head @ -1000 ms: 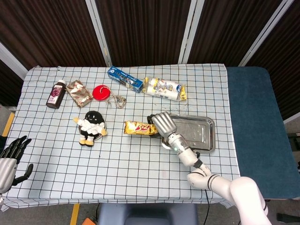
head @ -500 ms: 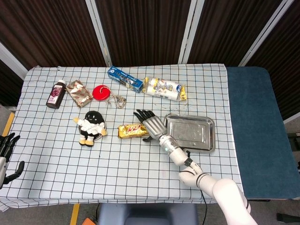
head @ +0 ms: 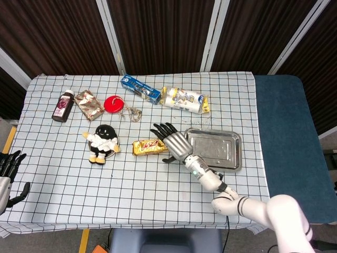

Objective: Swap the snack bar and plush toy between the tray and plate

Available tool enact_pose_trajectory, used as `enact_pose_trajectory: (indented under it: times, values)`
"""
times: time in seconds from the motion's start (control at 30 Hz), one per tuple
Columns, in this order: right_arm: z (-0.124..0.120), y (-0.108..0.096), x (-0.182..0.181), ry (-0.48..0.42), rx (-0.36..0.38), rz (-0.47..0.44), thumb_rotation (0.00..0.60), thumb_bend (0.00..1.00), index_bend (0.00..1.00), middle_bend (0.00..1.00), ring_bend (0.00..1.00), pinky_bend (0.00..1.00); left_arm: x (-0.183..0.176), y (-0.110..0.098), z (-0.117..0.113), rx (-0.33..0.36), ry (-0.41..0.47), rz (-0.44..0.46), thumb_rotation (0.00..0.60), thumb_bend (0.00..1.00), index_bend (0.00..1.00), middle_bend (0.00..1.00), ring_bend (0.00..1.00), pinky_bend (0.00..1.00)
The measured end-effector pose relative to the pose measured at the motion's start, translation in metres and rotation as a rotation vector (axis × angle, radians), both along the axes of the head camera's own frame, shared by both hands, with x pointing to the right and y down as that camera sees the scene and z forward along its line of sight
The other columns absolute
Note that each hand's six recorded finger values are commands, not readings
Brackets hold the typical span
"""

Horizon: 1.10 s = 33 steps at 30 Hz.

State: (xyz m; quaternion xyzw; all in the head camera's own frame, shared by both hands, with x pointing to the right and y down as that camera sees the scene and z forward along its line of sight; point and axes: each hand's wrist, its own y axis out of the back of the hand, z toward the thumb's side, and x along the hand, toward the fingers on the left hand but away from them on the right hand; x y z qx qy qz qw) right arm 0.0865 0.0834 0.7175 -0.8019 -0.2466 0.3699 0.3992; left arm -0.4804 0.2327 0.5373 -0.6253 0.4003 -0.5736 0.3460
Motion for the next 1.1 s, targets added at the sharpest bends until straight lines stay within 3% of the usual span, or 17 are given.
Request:
enact_pose_trajectory:
  times: [0.1,0.2,0.33,0.43,0.5,0.63,0.87,1.1]
  values:
    - [-0.029,0.004,0.027,0.044,0.065,0.005,0.600,0.11,0.00,0.00,0.00,0.02,0.001,0.000,0.002,-0.007,-0.007,0.005,0.600,0.46,0.00,0.00,0.00,0.18]
    - [-0.066,0.003,0.077,0.132,0.175,0.041,0.600,0.11,0.00,0.00,0.00,0.02,0.002,0.001,0.005,-0.011,-0.015,0.012,0.600,0.46,0.01,0.00,0.00,0.18]
    - [-0.113,0.009,0.175,0.359,0.356,0.132,0.600,0.11,0.01,0.00,0.00,0.01,0.005,0.001,0.010,-0.018,-0.020,0.016,0.600,0.46,0.02,0.00,0.00,0.18]
    - [-0.136,0.029,0.242,0.507,0.409,0.214,0.600,0.11,0.01,0.00,0.00,0.00,0.008,0.002,0.016,-0.034,-0.021,0.026,0.600,0.47,0.02,0.00,0.00,0.18]
    - [-0.144,0.043,0.269,0.554,0.400,0.252,0.600,0.11,0.01,0.00,0.00,0.00,0.011,0.002,0.020,-0.048,-0.024,0.036,0.600,0.46,0.02,0.00,0.00,0.18]
    - [-0.152,0.057,0.294,0.529,0.381,0.301,0.600,0.11,0.01,0.00,0.00,0.00,0.019,-0.003,0.027,-0.063,-0.038,0.068,0.600,0.46,0.02,0.00,0.00,0.18]
    - [-0.172,0.078,0.331,0.495,0.423,0.368,0.600,0.10,0.02,0.00,0.00,0.00,0.032,-0.017,0.034,-0.069,-0.034,0.089,0.600,0.45,0.00,0.00,0.00,0.17]
    - [-0.188,0.093,0.331,0.415,0.475,0.358,0.600,0.10,0.05,0.00,0.00,0.00,0.066,-0.049,0.072,-0.162,-0.018,0.097,0.600,0.41,0.00,0.00,0.00,0.12]
